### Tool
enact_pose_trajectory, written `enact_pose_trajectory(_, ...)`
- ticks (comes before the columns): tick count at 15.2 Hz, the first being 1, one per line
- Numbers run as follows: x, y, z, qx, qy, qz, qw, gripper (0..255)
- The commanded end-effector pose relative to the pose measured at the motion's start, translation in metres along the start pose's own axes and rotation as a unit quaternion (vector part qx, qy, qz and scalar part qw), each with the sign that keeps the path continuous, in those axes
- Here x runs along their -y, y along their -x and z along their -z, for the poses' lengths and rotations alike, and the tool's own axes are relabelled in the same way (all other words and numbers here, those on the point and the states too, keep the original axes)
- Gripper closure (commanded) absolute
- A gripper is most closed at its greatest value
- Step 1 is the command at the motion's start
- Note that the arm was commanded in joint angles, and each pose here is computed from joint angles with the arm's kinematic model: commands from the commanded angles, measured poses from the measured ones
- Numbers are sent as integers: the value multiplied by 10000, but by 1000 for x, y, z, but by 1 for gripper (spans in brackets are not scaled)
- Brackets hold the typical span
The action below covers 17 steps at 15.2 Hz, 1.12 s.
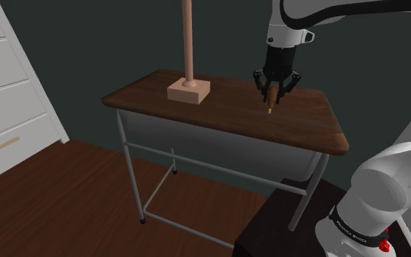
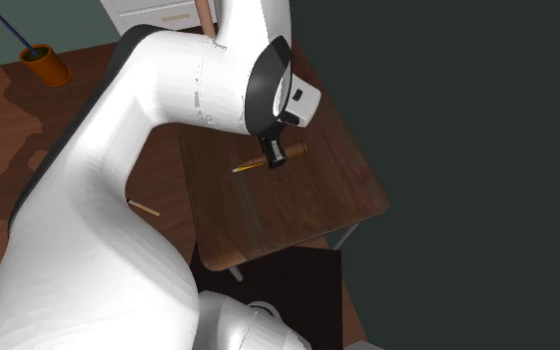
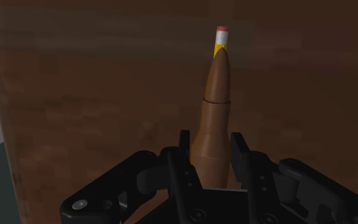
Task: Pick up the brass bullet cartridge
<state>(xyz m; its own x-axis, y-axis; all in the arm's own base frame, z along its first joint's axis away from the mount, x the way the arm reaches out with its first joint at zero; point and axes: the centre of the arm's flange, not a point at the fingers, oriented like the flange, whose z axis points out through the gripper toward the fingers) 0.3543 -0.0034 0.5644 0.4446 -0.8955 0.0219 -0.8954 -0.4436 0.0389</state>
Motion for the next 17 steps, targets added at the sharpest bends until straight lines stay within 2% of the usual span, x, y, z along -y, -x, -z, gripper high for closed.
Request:
enact_pose_trajectory(1, 0, 0, 0, 1, 2, 0, 10000, 255)
enact_pose_trajectory(17, -3, -2, 79, 2, 2, 0, 10000, 255)
